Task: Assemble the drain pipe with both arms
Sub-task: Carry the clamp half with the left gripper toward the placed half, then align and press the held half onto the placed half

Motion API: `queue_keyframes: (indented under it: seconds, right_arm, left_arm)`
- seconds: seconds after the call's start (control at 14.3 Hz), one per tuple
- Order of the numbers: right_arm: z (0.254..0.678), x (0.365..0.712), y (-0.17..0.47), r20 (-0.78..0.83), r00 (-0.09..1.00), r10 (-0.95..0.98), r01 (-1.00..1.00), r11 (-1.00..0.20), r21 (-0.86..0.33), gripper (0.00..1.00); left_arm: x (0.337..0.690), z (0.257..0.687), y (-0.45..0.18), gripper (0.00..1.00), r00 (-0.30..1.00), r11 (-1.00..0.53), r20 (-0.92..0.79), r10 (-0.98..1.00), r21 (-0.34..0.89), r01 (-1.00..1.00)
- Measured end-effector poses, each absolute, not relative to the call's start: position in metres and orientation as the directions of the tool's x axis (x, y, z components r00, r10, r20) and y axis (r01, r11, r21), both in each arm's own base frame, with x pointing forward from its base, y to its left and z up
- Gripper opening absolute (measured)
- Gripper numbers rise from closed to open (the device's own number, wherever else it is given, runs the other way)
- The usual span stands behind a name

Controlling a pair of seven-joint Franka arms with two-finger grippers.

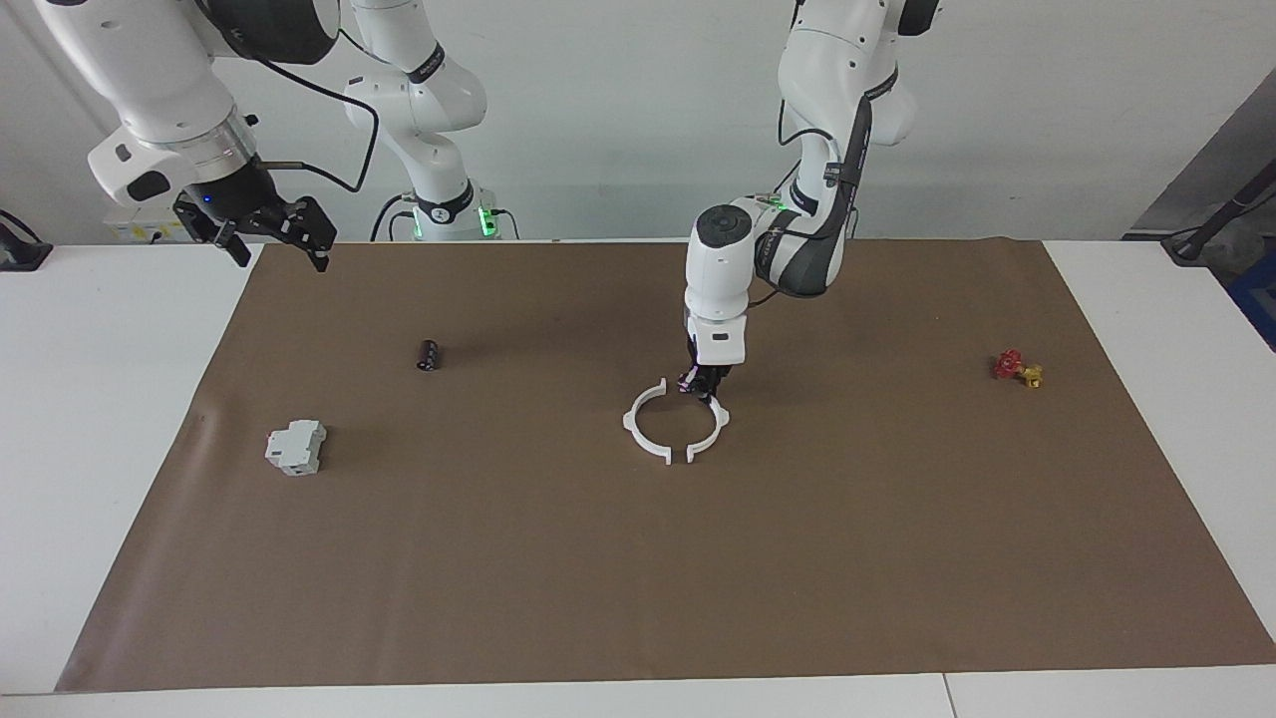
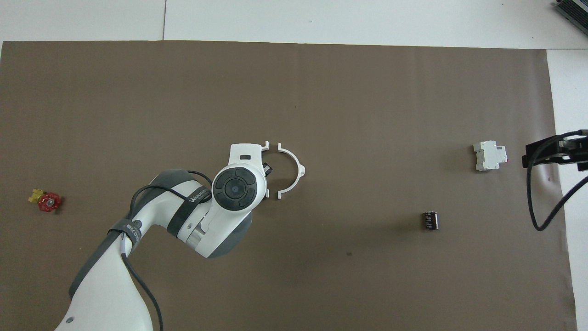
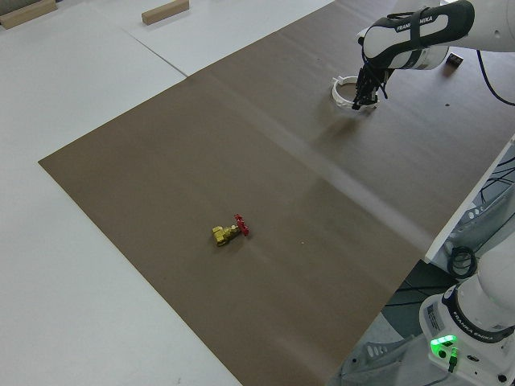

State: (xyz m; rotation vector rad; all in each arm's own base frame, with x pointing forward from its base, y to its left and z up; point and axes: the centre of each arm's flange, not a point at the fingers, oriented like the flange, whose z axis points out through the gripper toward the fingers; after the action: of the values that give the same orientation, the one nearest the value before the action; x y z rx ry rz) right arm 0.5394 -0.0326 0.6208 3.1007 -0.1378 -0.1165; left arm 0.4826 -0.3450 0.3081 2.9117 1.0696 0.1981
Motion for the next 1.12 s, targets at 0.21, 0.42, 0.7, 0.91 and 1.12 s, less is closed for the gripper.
queue_keyframes:
  seconds: [0.21, 0.42, 0.7, 0.91, 1.12]
  right_arm:
    - [0.621, 0.539, -0.033, -0.073, 0.993, -0.09, -0.087, -0.995, 0.039, 1.0]
    - [0.621, 0.539, -0.033, -0.073, 0.993, -0.09, -0.087, -0.995, 0.039, 1.0]
    - [0.621, 0.539, -0.033, -0.073, 0.993, -0.09, -0.087, -0.995, 0.039, 1.0]
    - [0.621, 0.539, -0.033, -0.073, 0.993, -0.09, -0.087, -0.995, 0.039, 1.0]
    - [0.621, 0.539, -0.033, -0.073, 0.993, -0.09, -0.087, -0.995, 0.039, 1.0]
  left_arm:
    - [0.487, 0.311, -0.345, 0.07, 0.751, -0.759, 0.111, 0.651, 0.083, 0.646]
    - [0.488, 0.311, -0.345, 0.07, 0.749, -0.757, 0.111, 0.653, 0.084, 0.648]
    - [0.488, 0.311, -0.346, 0.07, 0.748, -0.756, 0.111, 0.654, 0.085, 0.649]
    - [0.487, 0.302, -0.347, 0.07, 0.742, -0.75, 0.106, 0.662, 0.074, 0.658]
    - [0.486, 0.298, -0.35, 0.07, 0.736, -0.743, 0.104, 0.669, 0.073, 0.665]
